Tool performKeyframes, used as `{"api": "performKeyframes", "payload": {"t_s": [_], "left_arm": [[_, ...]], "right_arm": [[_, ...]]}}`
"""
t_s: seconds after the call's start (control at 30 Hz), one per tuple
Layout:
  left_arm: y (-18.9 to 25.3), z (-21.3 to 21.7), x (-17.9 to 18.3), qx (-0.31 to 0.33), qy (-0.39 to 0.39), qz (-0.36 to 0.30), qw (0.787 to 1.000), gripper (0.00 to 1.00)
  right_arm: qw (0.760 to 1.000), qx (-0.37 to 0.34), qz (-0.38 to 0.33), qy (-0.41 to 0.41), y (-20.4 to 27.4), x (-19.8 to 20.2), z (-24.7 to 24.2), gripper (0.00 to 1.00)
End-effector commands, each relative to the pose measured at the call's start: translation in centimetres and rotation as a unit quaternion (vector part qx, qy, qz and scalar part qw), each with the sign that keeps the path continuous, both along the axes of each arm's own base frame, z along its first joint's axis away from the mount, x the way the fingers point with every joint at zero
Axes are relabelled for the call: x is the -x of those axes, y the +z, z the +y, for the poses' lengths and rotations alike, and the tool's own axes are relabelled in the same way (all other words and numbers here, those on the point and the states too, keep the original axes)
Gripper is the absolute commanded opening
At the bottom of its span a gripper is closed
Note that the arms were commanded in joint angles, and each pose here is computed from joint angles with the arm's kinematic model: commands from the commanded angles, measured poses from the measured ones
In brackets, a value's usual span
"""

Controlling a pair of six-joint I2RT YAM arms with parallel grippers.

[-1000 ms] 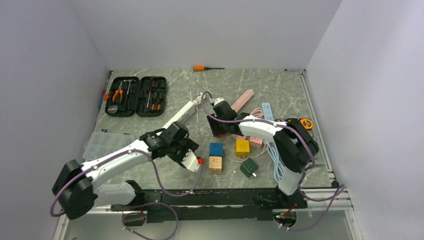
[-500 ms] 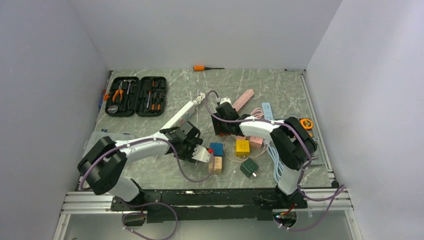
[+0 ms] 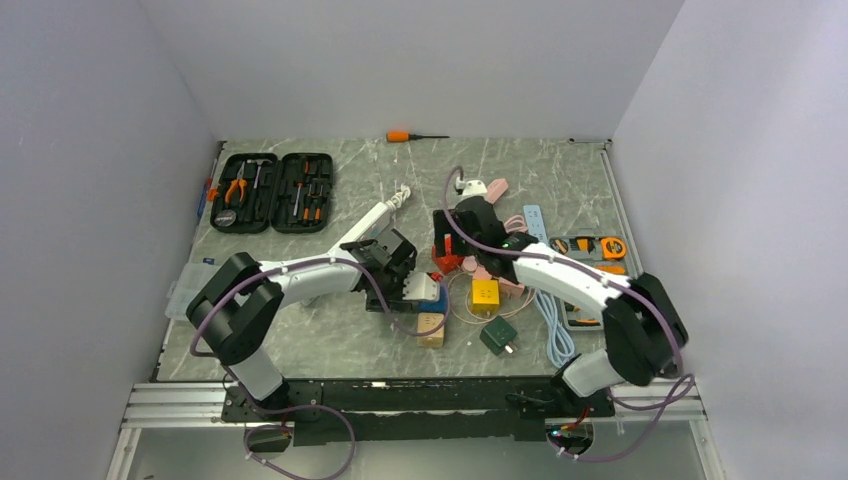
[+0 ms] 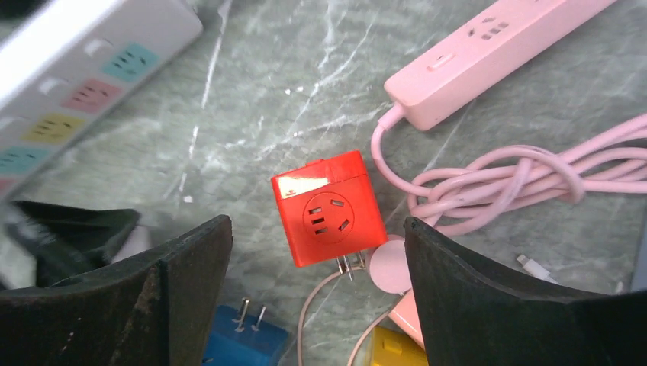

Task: Pull the plug off the socket
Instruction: Place the socket at the center of the board, then remove the socket from the center of the board.

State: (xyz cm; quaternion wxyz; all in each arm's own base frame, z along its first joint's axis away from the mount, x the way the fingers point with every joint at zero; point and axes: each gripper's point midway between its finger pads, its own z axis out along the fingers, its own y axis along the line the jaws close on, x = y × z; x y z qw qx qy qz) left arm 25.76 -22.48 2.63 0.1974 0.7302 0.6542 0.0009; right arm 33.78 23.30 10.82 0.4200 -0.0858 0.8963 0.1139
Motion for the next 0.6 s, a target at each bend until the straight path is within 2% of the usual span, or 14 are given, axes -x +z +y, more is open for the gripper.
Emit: {"api": "performKeyframes", "payload": {"t_s": [0.0, 0.1, 0.2, 0.3, 0.43, 0.57], "left_arm": [[1.2, -1.6, -2.0, 0.040, 0.044, -0.009, 0.998, 0.81], [1.7, -2.1, -3.2, 0.059, 0.078, 0.009, 0.995, 0.98], [3.0, -2.5, -3.9, 0.079, 0.097, 0.020, 0.992, 0.99], [5.3, -2.6, -3.3, 0.102, 0.102, 0.038, 0.989, 0.99], [10.4, -1.9, -3.0, 0.151, 0.128, 0.054, 0.979, 0.99], [15.8, -0.1, -2.8, 0.214, 0.156, 0.087, 0.960, 0.99]], "right_arm": [[0.998, -0.036, -0.035, -0.035, 3.8, 0.7, -1.6, 0.83], [0.997, -0.044, -0.036, -0.042, 4.5, 1.9, -2.6, 0.80], [0.997, -0.047, -0.029, -0.046, 4.4, 3.2, -3.5, 0.75], [0.998, -0.044, -0.021, -0.050, 4.2, 4.6, -4.6, 0.66], [0.997, -0.067, -0.008, -0.029, 4.0, 6.9, -4.7, 0.46], [0.996, -0.087, 0.016, 0.013, 2.8, 9.5, -2.7, 0.35]]}}
